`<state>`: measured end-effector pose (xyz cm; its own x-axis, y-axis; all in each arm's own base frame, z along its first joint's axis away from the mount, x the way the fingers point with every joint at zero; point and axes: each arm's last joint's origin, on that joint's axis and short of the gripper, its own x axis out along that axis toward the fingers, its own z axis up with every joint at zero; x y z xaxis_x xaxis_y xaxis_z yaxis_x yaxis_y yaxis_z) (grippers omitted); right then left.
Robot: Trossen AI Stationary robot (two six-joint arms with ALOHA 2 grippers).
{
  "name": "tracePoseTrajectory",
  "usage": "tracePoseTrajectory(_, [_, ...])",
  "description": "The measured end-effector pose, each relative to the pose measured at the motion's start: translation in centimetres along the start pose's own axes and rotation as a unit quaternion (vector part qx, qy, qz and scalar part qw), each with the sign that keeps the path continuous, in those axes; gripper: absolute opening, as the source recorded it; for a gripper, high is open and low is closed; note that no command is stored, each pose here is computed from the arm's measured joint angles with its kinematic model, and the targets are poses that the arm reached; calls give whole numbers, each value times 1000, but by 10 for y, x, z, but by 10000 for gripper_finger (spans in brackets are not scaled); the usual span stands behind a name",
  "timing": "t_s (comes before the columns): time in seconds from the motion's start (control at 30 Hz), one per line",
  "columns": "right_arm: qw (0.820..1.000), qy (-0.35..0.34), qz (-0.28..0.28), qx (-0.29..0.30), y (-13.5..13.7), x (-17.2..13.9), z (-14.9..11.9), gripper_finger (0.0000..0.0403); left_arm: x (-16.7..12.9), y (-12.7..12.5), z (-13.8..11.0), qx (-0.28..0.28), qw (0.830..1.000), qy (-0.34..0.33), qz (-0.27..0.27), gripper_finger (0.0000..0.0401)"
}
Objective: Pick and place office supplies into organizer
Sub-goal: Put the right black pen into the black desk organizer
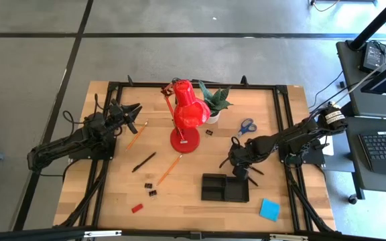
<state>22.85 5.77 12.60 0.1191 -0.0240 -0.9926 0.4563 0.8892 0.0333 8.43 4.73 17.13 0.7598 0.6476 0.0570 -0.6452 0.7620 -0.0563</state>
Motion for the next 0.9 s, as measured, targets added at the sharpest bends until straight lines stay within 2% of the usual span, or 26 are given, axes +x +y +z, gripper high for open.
tracePoseTrajectory(0.23, [1000, -14, 11, -16, 2, -13, 3, 48, 0, 0, 0, 0, 1000, 0, 0, 74])
tracePoseTrajectory(0.43, [997, -53, 30, -40, 1, -45, 8, 48, 0, 0, 0, 0, 1000, 0, 0, 74])
tracePoseTrajectory(0.6, [987, -149, 37, -56, 0, -82, 14, 50, 0, 0, 0, -1, 1000, 0, 0, 74])
tracePoseTrajectory(0.73, [964, -252, 47, -65, 0, -118, 20, 50, 0, 0, 0, 0, 1000, 0, 0, 74])
tracePoseTrajectory(0.9, [908, -395, 104, -90, 5, -153, 27, 50, 0, 0, 0, 0, 1000, 0, 0, 74])
